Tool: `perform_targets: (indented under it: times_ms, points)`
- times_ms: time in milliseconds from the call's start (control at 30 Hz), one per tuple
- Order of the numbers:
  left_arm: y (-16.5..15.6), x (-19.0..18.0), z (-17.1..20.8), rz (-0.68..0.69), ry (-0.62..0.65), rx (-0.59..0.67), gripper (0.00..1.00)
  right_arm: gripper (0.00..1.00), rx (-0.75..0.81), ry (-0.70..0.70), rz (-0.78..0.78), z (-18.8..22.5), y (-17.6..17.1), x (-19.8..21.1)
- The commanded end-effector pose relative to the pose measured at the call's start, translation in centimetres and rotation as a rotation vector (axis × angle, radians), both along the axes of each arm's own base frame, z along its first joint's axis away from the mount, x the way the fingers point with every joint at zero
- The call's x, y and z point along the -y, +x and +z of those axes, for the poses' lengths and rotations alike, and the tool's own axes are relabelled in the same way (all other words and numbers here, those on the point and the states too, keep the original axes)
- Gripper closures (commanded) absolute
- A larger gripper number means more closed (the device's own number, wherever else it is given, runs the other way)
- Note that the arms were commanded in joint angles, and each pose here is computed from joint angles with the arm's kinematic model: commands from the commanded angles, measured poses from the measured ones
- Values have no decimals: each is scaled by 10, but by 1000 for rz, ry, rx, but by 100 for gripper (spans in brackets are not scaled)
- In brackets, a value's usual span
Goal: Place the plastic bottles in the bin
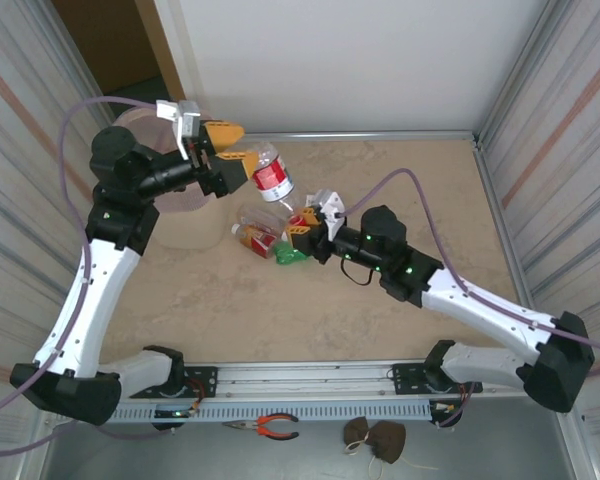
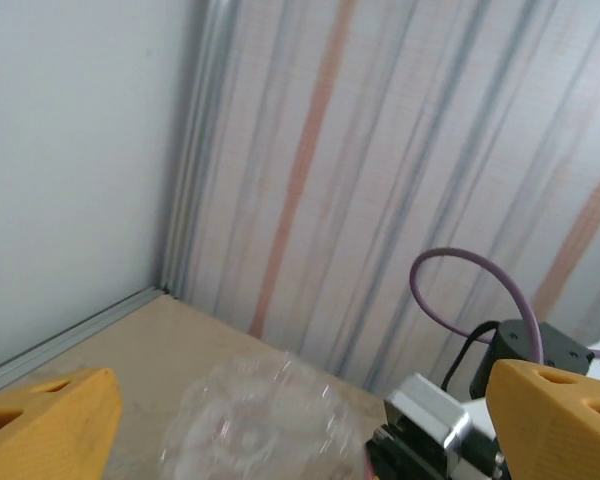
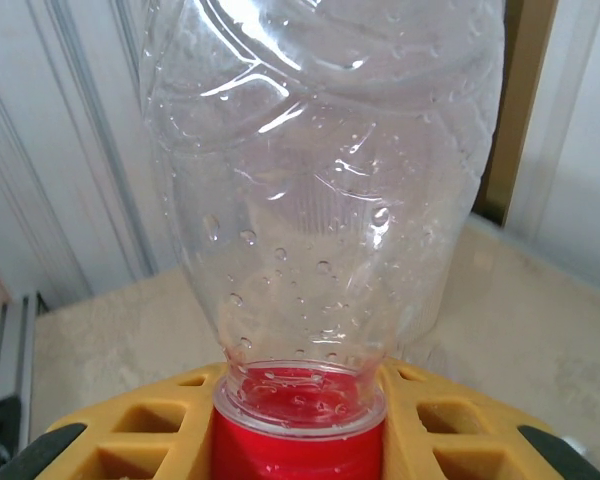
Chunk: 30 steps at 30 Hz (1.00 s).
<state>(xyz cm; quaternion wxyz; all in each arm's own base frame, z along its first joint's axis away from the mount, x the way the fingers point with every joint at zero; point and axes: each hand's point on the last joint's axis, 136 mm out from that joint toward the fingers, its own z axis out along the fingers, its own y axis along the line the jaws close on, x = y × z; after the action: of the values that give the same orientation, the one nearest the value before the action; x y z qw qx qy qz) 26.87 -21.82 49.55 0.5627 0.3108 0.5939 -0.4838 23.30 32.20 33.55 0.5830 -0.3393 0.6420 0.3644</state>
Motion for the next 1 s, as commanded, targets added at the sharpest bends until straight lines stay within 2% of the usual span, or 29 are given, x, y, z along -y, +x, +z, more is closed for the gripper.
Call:
perform_targets:
  times_ms: [0, 200, 467, 700, 967]
  points:
    - [-7, 12, 10, -35, -30, 48, 3, 72, 111, 114, -48, 44, -4, 19]
    - [-19, 36, 14, -120, -65, 40, 3, 73, 217, 191, -70, 90, -18, 39]
    - [-37, 65, 21, -248, -114, 44, 5, 73, 266, 226, -40, 113, -25, 39]
    - [-52, 80, 21, -310, -115, 71, 14, 74, 252, 241, -33, 117, -23, 36]
    - [-51, 83, 18, -308, -109, 77, 29, 74, 239, 242, -35, 116, -22, 36]
